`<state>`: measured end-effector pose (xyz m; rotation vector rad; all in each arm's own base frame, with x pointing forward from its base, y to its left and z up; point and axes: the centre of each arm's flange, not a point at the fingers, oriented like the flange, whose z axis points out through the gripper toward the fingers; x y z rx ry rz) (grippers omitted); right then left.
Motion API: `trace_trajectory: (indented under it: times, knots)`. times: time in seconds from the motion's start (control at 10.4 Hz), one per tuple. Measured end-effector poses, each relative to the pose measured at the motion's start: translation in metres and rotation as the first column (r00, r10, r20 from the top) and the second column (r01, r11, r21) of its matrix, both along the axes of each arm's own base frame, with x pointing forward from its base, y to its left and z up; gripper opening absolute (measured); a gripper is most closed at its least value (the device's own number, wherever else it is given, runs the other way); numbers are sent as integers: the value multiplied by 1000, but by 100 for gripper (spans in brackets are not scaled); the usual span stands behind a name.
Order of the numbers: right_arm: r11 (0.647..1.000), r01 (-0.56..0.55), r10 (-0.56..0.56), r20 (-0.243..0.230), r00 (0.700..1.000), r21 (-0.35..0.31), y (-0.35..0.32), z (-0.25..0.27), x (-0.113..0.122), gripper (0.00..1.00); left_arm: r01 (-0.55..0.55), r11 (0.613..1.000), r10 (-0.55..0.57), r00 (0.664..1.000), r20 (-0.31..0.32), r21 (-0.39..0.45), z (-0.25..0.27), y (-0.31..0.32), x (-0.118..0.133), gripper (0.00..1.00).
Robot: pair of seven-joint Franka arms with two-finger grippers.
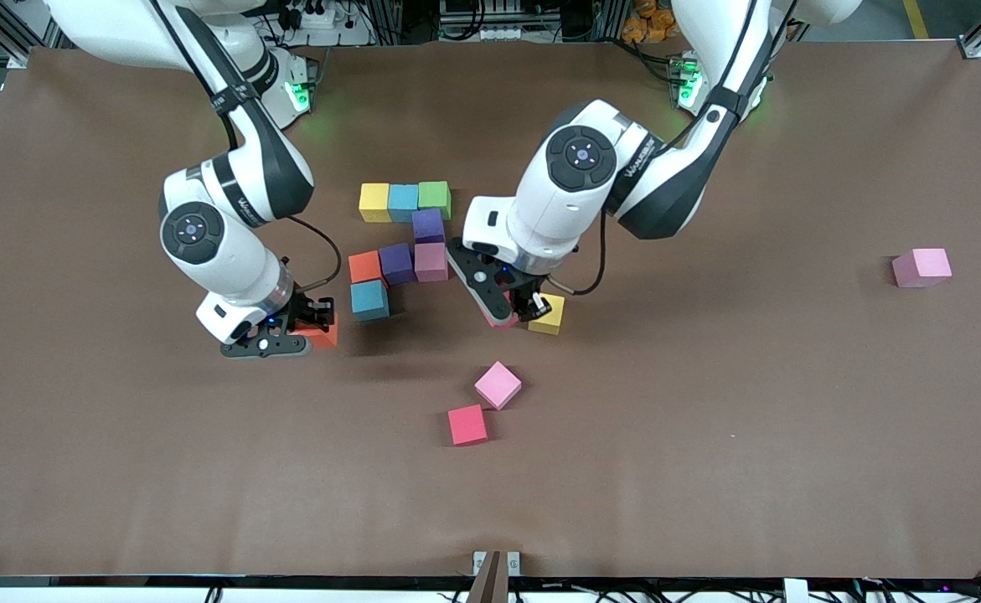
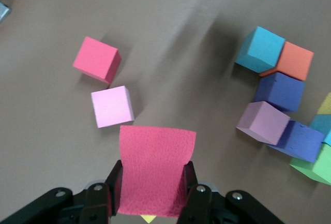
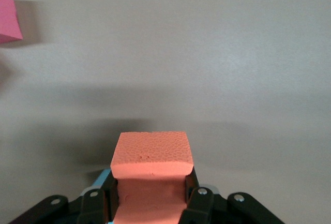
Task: Form number 2 with 11 blocks
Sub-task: 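Carry the orange block to the figure while the left gripper holds red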
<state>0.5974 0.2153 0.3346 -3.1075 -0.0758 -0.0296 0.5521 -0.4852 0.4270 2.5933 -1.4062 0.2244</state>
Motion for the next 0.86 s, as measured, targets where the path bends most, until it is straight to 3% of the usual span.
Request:
trace_trajectory:
  times: [0.48, 0.86]
  knots:
    - [1000, -29, 29, -29, 999, 11, 41, -47, 24, 52, 43, 999, -43, 999, -12, -17, 7, -17, -20, 48]
    - [987, -139, 136, -49, 990, -81, 73, -97, 23, 52, 78, 997, -78, 996, -54, 6, 1, -25, -35, 48]
